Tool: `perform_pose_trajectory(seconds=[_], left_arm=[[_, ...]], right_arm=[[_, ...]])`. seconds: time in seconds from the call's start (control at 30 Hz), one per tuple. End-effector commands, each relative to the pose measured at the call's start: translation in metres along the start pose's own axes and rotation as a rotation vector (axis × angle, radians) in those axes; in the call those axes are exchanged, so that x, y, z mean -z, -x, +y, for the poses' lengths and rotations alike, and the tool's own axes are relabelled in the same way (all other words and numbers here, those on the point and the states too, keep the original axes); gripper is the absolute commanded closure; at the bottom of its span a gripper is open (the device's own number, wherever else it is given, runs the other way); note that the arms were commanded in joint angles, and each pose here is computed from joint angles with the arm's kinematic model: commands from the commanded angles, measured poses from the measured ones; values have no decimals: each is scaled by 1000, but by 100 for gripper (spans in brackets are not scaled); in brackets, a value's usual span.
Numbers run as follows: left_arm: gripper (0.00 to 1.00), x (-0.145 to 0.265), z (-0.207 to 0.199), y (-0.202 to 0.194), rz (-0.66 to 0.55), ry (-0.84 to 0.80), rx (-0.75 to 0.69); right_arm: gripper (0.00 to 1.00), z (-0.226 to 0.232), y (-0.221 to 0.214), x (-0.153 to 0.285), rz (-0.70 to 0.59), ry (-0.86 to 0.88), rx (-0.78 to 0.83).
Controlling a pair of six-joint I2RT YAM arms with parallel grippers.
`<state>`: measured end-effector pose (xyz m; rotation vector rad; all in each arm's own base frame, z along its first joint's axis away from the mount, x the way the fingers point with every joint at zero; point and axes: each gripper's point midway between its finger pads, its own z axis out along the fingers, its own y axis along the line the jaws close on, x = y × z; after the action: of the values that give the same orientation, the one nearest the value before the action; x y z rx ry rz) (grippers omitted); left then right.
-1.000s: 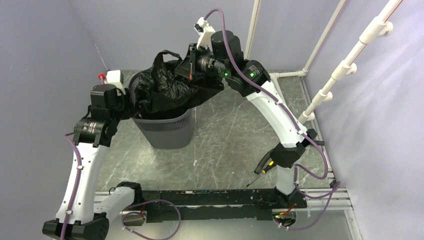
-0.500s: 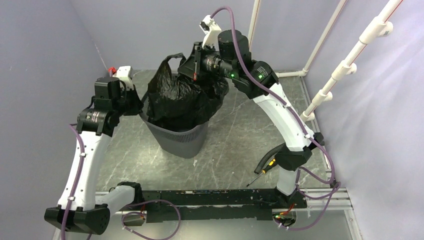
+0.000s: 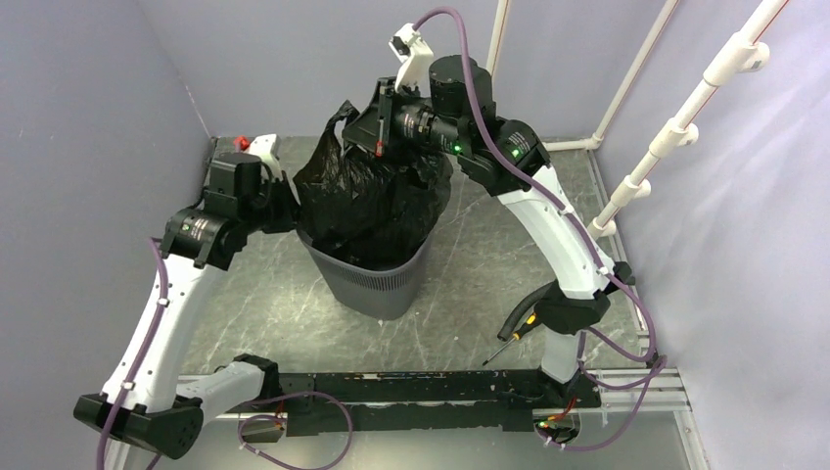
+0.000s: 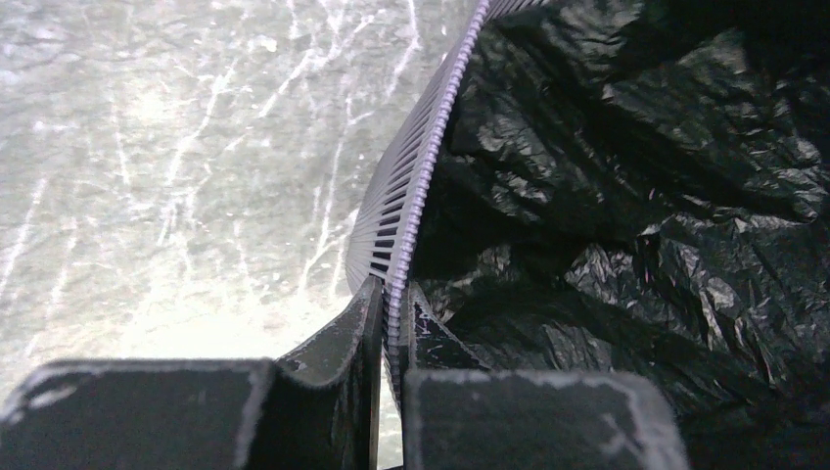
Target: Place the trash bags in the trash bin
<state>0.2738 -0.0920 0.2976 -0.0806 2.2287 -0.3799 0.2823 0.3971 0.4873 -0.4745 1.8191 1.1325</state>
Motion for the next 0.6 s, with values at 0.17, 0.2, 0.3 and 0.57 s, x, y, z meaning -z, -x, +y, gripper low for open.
perform_pose_trajectory(seconds=[0.17,0.2,0.3,0.57], left_arm=[[98,13,-16,-12,-80,32,206],[98,15,-15,-12,-91,35,228],[97,18,-14,-10,-122,48,289],[98,16,-23,-13,-157,62,439]], right_arm=[[100,-19,28,-7,-155,-119,-115],[100,-22,20,-10,-135,-135,-125],[100,-29,5,-15,-117,-221,-120],[100,-30,2,-20,-166,-303,-120]])
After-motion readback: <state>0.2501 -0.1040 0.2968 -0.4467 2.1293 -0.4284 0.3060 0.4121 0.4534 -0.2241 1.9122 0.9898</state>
